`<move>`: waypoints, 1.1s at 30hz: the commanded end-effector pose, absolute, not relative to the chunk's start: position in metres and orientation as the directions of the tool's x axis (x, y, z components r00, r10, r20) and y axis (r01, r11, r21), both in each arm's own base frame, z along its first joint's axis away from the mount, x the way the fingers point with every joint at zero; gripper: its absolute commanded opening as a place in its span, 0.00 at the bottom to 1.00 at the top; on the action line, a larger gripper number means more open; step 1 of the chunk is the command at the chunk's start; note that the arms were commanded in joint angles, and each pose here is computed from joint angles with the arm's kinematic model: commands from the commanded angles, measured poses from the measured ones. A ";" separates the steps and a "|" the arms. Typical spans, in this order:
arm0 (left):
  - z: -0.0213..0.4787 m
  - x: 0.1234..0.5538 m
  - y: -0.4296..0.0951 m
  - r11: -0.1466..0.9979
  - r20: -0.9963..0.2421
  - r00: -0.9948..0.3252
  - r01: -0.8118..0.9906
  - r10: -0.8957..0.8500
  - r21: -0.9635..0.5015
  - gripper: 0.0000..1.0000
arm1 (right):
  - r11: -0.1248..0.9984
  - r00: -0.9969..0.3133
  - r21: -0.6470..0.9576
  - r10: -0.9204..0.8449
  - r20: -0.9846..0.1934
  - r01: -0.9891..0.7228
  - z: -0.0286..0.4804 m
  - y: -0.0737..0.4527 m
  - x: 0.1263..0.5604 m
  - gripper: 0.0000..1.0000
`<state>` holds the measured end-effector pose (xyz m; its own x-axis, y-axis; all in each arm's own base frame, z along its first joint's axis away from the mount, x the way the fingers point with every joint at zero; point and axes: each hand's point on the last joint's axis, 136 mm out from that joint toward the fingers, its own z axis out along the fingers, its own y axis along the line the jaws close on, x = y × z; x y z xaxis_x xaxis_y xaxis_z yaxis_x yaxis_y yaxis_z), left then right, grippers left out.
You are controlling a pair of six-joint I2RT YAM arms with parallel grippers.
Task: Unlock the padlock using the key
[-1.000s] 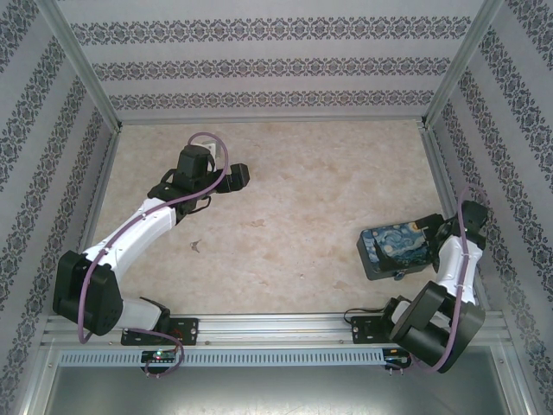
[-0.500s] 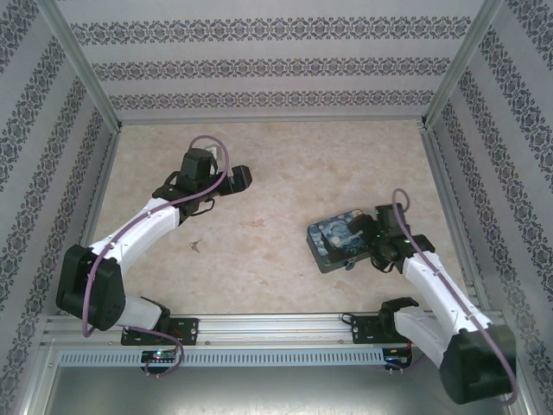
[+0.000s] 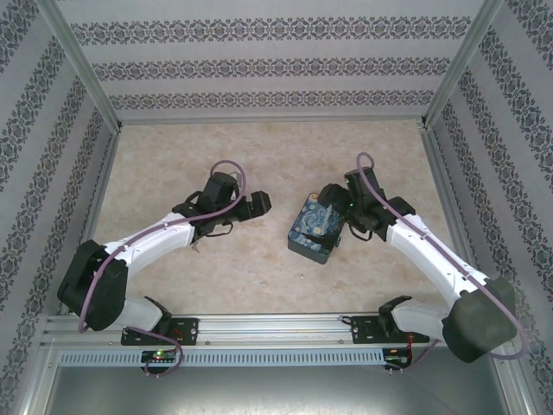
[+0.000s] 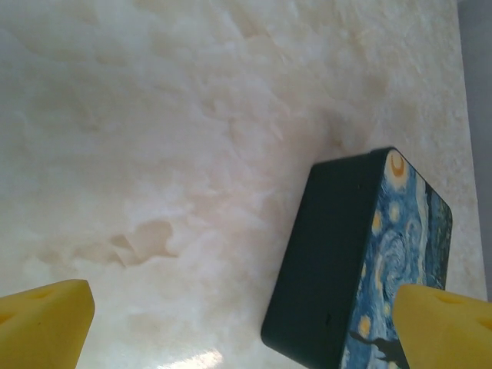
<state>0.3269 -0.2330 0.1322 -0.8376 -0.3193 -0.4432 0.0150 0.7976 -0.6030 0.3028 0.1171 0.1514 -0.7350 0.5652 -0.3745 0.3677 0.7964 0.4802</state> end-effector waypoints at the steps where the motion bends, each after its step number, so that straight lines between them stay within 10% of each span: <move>1: 0.150 0.321 -0.252 0.740 -0.439 -0.812 0.014 -0.384 -0.673 1.00 | 0.798 -0.726 0.483 0.565 -0.392 0.361 0.156 0.096 0.319 0.98; 15: 0.138 0.278 -0.348 0.653 -0.326 -0.885 0.033 -0.334 -0.757 1.00 | 0.774 -0.795 0.566 0.519 -0.314 0.282 0.134 0.106 0.396 0.98; 33: 0.108 0.307 -0.391 0.533 -0.157 -0.893 -0.104 -0.422 -0.840 0.99 | 0.772 -0.842 0.573 0.481 -0.244 0.274 0.100 0.120 0.379 0.98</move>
<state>0.2852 -0.3810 0.0797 -0.9165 -0.3740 -0.1419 -0.1276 0.6095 -0.7824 0.3932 0.1126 0.1047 -0.8224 0.5025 -0.2668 0.2895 0.7733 0.5641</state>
